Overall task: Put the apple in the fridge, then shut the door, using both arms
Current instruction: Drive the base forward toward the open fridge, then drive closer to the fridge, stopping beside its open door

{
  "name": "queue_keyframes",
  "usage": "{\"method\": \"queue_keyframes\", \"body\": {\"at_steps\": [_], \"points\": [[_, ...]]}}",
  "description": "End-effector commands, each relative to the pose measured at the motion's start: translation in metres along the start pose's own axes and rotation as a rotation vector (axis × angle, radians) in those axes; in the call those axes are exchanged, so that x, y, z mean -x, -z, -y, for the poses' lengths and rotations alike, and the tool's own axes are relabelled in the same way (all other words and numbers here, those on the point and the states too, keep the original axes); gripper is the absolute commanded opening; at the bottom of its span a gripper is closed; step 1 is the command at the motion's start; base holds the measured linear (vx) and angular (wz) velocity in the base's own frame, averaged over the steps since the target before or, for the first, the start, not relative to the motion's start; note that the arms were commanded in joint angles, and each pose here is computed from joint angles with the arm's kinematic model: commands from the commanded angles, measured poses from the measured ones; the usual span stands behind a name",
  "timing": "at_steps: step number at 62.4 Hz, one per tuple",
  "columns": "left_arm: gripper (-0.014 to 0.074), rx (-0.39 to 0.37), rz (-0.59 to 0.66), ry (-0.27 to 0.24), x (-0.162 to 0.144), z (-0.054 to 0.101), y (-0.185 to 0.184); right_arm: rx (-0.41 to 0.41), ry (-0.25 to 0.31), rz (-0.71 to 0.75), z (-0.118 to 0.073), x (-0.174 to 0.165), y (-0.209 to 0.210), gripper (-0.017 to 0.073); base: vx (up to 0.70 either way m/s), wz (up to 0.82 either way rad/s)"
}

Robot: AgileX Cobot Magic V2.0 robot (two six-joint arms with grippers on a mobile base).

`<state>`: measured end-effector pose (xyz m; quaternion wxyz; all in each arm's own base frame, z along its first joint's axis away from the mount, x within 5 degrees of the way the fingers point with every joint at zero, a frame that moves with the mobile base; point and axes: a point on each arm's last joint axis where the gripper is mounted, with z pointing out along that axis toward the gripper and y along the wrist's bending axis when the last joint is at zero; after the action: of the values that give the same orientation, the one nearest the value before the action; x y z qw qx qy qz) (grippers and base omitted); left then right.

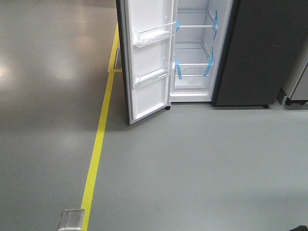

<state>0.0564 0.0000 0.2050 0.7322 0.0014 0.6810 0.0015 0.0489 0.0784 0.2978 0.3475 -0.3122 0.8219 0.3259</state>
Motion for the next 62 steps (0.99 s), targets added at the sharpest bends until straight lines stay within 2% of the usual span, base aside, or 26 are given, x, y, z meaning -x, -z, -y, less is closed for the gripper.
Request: {"method": "queue_keyframes", "body": {"at_steps": [1, 62], "points": [[-0.0006, 0.005, 0.07, 0.013, 0.0006, -0.0004, 0.0009, 0.007, -0.006, 0.075, -0.0027, 0.0113, 0.004, 0.0361, 0.2, 0.0], [-0.0006, 0.005, 0.07, 0.013, 0.0006, -0.0004, 0.0009, 0.007, -0.006, 0.075, -0.0027, 0.0113, 0.004, 0.0361, 0.17, 0.03]]}}
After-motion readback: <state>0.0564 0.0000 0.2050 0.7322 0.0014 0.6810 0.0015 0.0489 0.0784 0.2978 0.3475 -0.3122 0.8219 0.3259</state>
